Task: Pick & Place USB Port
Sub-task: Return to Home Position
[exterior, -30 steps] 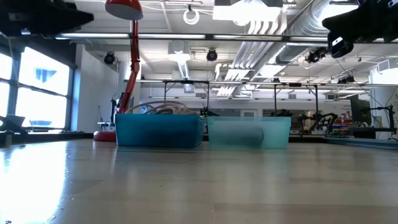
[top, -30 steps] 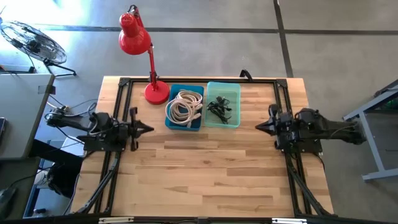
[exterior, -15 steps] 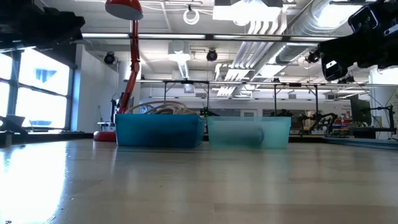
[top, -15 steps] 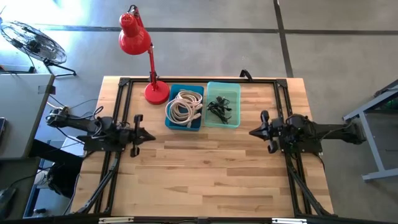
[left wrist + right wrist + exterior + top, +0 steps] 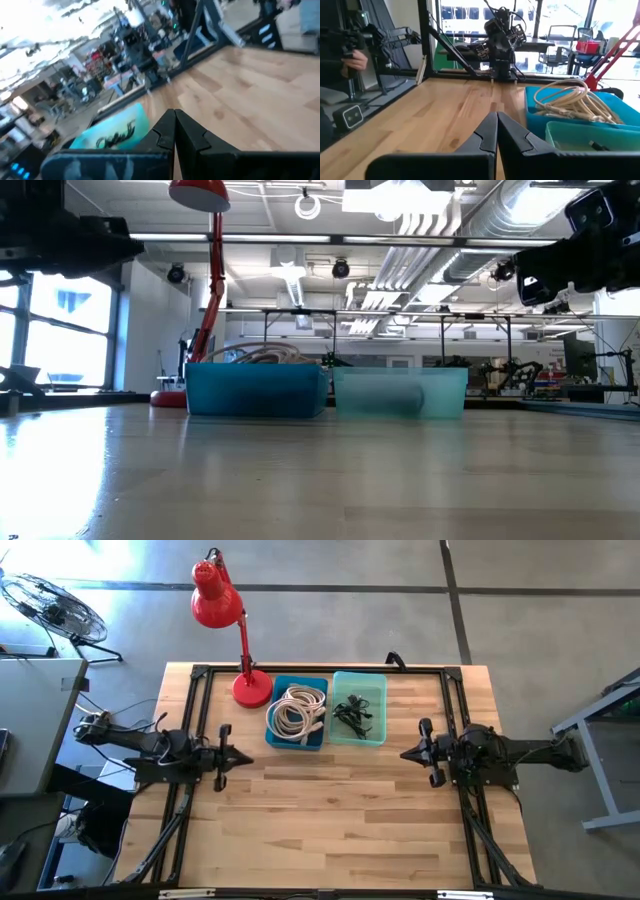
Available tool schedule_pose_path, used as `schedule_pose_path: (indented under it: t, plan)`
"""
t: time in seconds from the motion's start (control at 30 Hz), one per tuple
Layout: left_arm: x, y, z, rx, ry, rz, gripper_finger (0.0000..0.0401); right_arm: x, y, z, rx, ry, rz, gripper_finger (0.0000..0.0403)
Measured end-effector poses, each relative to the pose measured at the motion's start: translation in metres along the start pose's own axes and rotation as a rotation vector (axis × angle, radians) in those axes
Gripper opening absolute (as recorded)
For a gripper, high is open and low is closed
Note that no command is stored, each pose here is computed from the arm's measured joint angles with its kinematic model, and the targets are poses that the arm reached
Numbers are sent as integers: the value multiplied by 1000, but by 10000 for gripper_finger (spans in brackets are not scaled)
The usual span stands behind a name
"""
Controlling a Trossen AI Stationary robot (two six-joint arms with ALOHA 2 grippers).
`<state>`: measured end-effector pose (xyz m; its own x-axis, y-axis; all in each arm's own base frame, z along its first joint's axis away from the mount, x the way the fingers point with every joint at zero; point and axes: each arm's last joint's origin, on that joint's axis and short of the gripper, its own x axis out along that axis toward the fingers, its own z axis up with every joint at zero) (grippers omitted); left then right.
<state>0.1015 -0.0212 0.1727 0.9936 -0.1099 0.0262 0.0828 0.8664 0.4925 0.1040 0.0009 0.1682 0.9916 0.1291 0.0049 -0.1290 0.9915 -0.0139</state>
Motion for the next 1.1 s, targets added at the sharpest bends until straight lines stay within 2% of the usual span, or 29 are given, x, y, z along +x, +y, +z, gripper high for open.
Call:
schedule_pose_path:
  t: [0.4,0.53,0.77,1.1]
  plan:
    - [0,1,-6,8,98,87,0,0,-1,-2,-49,25,-24,0]
    - [0,2,-7,18,125,117,0,0,-2,-2,-62,27,-67,0]
    - [0,-1,-9,73,124,51,0,0,-3,-2,-97,31,-114,0]
    - [0,-1,-8,119,115,46,0,0,-4,-2,-124,33,-128,0]
